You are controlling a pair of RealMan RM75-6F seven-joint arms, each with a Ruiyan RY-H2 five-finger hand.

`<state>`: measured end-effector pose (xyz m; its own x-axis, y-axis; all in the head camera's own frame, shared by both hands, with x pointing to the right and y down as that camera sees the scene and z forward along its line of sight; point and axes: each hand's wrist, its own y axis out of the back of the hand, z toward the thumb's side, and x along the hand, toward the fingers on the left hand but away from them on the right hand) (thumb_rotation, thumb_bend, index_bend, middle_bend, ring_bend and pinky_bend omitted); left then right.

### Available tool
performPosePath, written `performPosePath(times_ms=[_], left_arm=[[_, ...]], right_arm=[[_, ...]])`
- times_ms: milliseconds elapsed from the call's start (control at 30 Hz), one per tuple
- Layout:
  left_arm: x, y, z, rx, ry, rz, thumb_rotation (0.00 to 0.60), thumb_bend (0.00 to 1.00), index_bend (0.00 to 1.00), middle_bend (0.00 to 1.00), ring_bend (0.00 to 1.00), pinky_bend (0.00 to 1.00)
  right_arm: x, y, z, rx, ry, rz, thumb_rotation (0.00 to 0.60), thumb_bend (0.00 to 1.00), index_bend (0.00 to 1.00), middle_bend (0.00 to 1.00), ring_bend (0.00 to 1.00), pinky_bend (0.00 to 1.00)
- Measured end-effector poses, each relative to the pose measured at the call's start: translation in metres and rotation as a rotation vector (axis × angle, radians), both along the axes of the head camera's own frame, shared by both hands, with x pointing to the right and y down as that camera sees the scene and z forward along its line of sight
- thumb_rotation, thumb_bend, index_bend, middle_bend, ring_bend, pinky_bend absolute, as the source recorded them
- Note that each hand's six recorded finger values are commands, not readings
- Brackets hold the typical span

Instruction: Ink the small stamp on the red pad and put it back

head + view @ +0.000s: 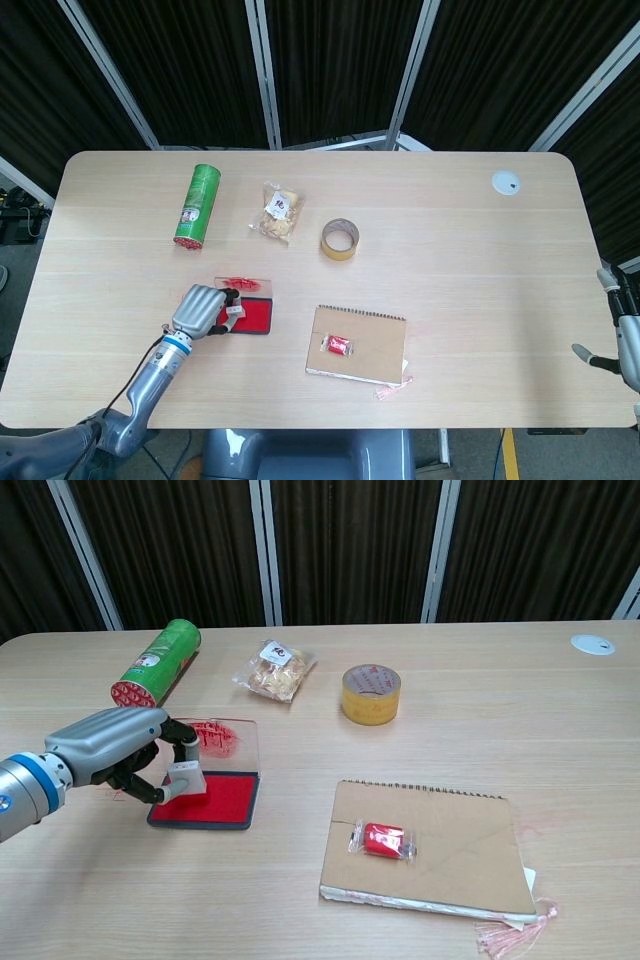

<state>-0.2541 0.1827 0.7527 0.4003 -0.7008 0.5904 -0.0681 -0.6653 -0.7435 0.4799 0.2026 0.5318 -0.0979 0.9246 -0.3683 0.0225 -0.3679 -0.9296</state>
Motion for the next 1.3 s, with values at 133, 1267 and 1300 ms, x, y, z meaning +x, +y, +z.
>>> performPosePath(times_ms=[133,1267,1300], left_arm=[[0.000,-0.001,-0.001,0.007,0.006,-0.003,0.600,0.38,0.59,0.52,0.83,0.91],[-0.096,-0.031,-0.027,0.047,-0.076,-0.154,0.600,0.38,0.58,0.52,0.83,0.90],[-0.097,-0.030,-0.025,0.045,-0.080,-0.155,0.600,0.38,0.58,0.52,0.83,0.90]], right_arm=[[0.000,0.000,0.000,0.001,-0.001,-0.001,0.600,0.00,0.00,0.00,0.00,0.00],[-0.006,0.003,-0.002,0.001,-0.006,-0.016,0.600,0.00,0.00,0.00,0.00,0.00],[-0.006,0.003,-0.002,0.000,-0.005,-0.016,0.600,0.00,0.00,0.00,0.00,0.00]])
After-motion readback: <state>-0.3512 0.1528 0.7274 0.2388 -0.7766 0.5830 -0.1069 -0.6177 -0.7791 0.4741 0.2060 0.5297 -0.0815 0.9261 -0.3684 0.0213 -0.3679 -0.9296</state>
